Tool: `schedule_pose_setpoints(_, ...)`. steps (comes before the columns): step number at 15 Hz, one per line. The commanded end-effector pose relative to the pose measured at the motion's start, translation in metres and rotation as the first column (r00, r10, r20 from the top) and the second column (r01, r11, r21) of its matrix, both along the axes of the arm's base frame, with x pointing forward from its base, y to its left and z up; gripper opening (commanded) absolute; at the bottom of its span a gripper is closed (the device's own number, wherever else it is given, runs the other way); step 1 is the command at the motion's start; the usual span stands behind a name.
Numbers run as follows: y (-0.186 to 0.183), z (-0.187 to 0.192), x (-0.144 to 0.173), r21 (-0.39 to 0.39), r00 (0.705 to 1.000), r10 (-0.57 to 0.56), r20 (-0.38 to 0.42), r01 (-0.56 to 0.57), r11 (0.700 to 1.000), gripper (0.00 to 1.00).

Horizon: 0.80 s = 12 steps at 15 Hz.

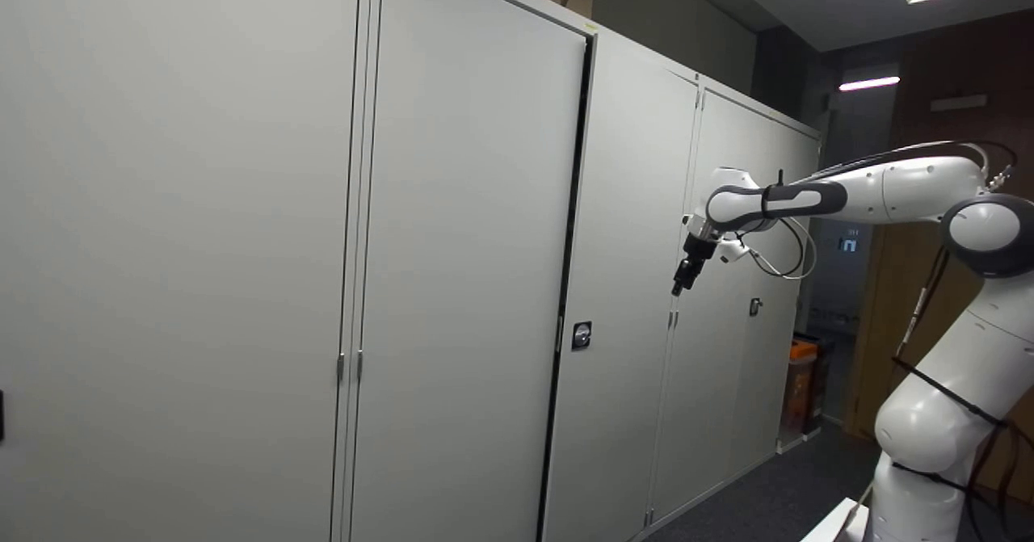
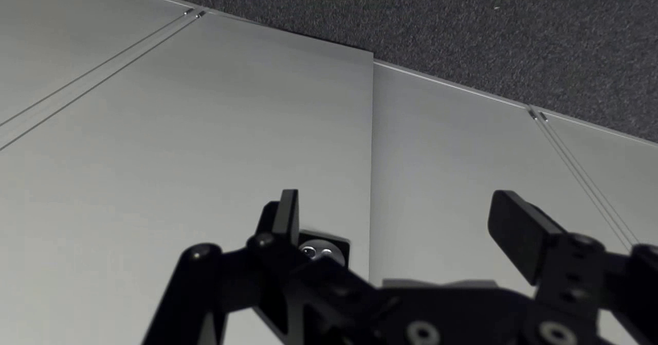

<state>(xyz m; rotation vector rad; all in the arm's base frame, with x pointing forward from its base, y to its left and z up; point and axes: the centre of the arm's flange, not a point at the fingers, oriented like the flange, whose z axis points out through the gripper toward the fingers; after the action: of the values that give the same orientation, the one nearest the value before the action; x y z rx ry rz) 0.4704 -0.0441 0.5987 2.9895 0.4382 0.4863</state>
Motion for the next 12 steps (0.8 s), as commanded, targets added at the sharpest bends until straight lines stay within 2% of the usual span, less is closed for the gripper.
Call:
schedule_pose_setpoints(1, -0.002, -0.022, -0.002, -0.045, 1.000, -0.009, -0.011, 0.008, 0.999, 1.00)
schedule_pose_setpoints(7, -0.002, -0.044, 0.002, -0.053, 0.999, -0.001, -0.050, -0.002, 0.999, 1.00)
schedule_pose_setpoints(10, -0.003, -0.046, 0.002, -0.020, 0.997, 0.006, -0.074, -0.008, 1.000, 1.00)
schedule_pose_setpoints(12, 0.000, -0.045, 0.004, -0.029, 0.996, 0.008, -0.085, -0.010, 1.000, 1.00)
